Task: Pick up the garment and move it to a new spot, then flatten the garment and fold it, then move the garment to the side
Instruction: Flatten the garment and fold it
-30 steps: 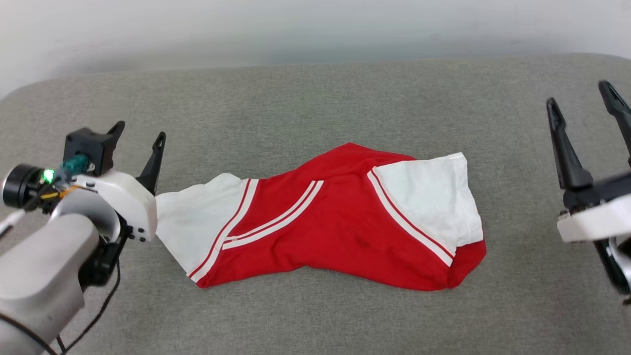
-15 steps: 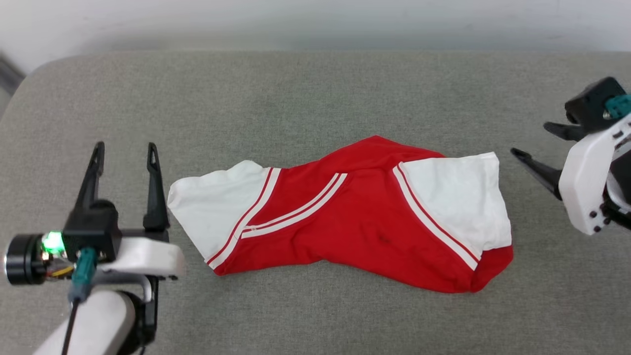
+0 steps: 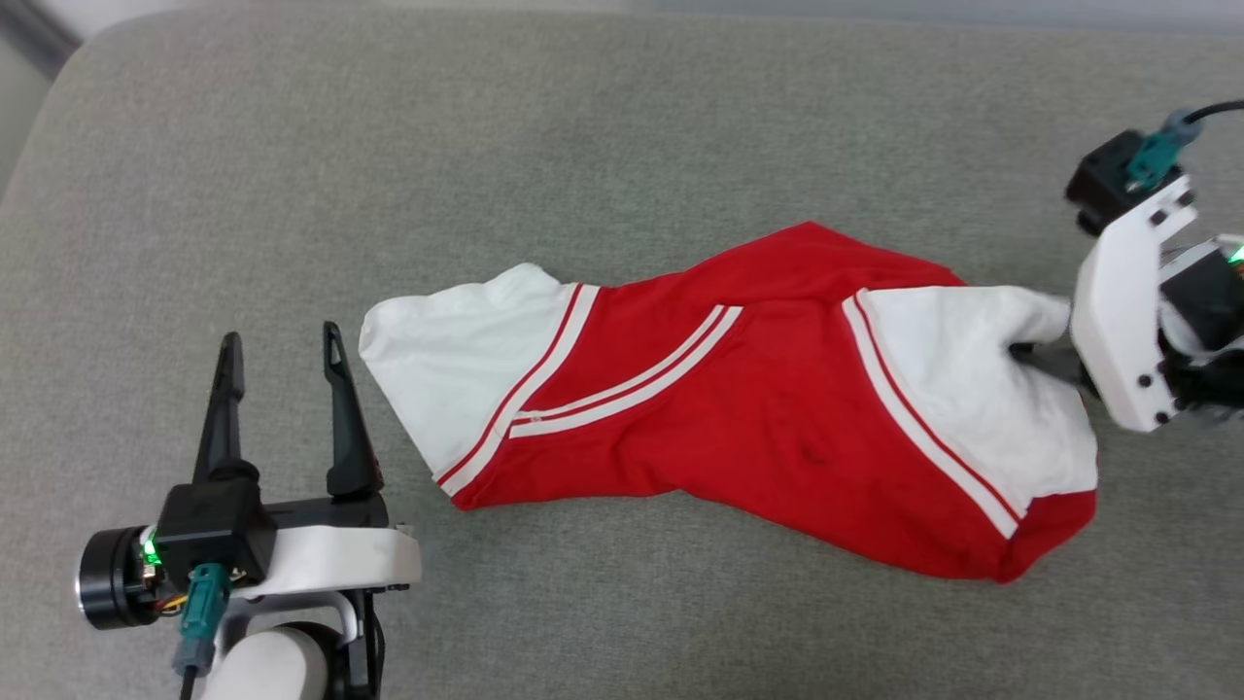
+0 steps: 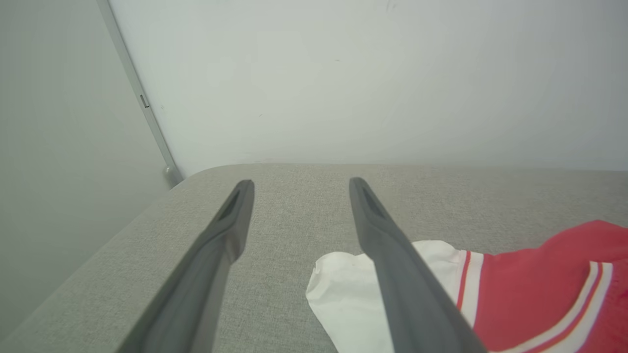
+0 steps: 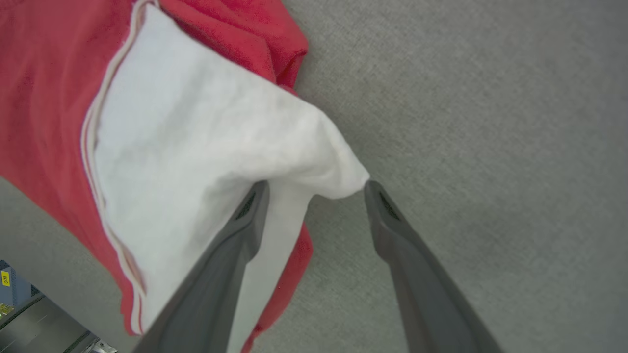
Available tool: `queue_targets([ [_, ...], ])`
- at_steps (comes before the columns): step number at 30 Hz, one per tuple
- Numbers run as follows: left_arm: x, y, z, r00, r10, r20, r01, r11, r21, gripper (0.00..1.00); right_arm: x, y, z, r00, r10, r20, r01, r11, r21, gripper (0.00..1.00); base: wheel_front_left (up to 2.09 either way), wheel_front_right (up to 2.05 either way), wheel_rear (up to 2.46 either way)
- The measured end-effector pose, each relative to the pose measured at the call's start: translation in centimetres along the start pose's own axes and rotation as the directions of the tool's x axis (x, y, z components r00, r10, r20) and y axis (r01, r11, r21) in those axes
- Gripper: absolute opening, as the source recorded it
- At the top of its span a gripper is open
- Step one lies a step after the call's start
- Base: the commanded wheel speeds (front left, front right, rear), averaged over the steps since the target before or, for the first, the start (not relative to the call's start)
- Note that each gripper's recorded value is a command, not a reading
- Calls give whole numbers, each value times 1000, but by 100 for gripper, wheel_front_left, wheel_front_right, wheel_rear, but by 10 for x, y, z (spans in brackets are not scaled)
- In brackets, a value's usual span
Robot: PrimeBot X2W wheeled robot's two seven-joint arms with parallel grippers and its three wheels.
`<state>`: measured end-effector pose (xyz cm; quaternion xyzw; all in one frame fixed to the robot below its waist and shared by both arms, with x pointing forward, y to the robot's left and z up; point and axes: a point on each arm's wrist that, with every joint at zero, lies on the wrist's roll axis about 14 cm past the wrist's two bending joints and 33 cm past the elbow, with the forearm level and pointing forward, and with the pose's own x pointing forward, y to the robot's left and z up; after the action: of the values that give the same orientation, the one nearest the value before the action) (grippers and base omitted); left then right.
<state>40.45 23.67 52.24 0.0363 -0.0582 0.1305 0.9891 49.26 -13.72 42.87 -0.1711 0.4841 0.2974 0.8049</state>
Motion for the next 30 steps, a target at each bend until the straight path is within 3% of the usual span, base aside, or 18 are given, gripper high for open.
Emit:
queue_targets([
  [7, -1, 2, -15, 999, 14, -32, -14, 1000, 2, 100, 46, 26, -31, 987, 86, -134, -90, 996, -27, 100, 0, 0, 0],
  [10, 0, 2, -19, 999, 14, -36, -14, 1000, 2, 100, 50, 24, -31, 990, 83, -111, -87, 995, -39, 100, 0, 0, 0],
  [11, 1, 1, -19, 999, 13, -35, -13, 1000, 1, 100, 50, 23, -29, 993, 73, -92, -79, 995, -54, 45, 0, 0, 0],
  [12, 1, 0, -19, 999, 8, -34, -8, 1000, -1, 100, 49, 21, -27, 996, 60, -68, -65, 995, -74, 0, 0, 0, 0],
  [16, 3, -2, -17, 1000, -2, -24, 2, 1000, -2, 100, 39, 13, -8, 998, 30, 52, -26, 997, -78, 0, 0, 0, 0],
  [19, 1, -2, -13, 1000, -3, -13, 3, 1000, -7, 100, 15, -1, 25, 980, -17, 197, 35, 996, -85, 0, 0, 0, 0],
  [25, -7, -2, -3, 1000, -6, 11, 6, 1000, -22, 100, -43, -19, 78, 904, -92, 418, 144, 985, -96, 0, 0, 0, 0],
  [30, -14, -1, 3, 1000, -6, 23, 6, 1000, -29, 100, -85, -24, 100, 833, -117, 540, 216, 969, -122, 0, 0, 0, 0],
])
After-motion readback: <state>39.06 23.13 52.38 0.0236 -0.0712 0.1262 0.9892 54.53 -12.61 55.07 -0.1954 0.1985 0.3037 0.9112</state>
